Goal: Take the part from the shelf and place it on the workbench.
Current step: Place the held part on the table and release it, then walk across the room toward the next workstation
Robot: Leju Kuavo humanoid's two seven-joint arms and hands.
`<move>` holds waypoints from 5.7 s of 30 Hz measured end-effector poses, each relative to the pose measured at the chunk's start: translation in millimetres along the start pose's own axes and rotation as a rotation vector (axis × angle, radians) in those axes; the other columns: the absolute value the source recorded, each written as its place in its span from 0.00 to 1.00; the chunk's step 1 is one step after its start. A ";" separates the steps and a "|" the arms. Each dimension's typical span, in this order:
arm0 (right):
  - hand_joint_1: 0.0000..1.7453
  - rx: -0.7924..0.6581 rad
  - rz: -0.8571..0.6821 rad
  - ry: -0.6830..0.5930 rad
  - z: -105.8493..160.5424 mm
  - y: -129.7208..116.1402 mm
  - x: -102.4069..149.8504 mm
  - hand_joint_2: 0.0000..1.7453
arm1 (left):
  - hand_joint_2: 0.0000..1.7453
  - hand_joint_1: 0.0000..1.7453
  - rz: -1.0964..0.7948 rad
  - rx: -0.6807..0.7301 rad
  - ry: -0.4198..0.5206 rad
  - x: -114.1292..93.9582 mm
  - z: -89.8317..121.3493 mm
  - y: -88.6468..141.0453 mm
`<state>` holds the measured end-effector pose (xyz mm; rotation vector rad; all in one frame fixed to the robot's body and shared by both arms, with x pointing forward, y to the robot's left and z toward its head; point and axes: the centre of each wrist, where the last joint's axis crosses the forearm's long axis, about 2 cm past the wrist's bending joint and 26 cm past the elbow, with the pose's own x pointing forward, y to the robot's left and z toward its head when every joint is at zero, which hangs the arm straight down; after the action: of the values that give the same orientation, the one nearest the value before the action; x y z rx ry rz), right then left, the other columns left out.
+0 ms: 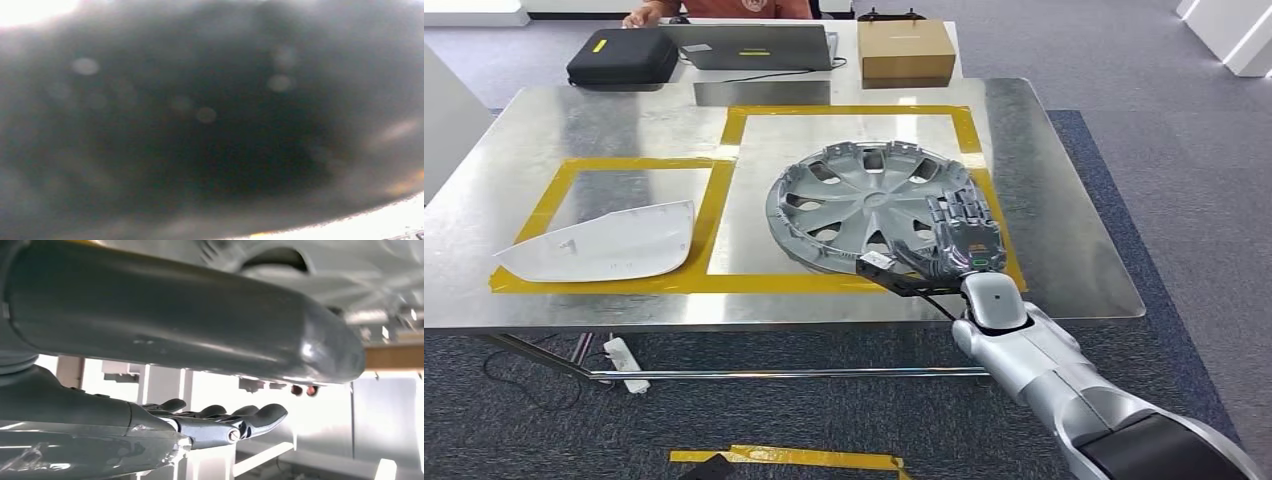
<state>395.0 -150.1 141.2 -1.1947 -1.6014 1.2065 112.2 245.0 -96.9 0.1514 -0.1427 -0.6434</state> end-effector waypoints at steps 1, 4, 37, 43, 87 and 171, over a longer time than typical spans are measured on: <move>0.00 -0.028 0.001 -0.012 -1.9 -5.1 3.0 0.00 | 0.00 0.00 -0.003 0.004 -0.001 0.6 0.2 -0.6; 0.00 -0.100 0.003 -0.045 -6.4 -21.0 12.2 0.00 | 0.00 0.00 -0.011 0.011 -0.005 2.3 0.7 -2.2; 0.00 -0.350 0.064 -0.059 -0.4 -56.2 35.9 0.00 | 0.00 0.00 -0.016 0.015 -0.012 4.2 1.5 -5.9; 0.00 -0.356 0.071 -0.064 -0.6 -57.7 34.9 0.00 | 0.00 0.00 -0.015 0.014 -0.011 4.4 1.6 -6.6; 0.00 -0.338 0.113 -0.110 12.6 -57.6 47.5 0.00 | 0.00 0.00 -0.008 0.025 -0.003 4.6 1.3 -3.6; 0.00 -0.331 0.106 -0.189 24.8 -57.8 43.3 0.00 | 0.00 0.00 0.053 0.027 -0.056 0.4 1.9 -13.3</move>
<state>348.1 -119.9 193.4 -1.4209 -1.9575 1.1792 104.4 234.1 -97.4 0.1554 -0.2085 -0.5935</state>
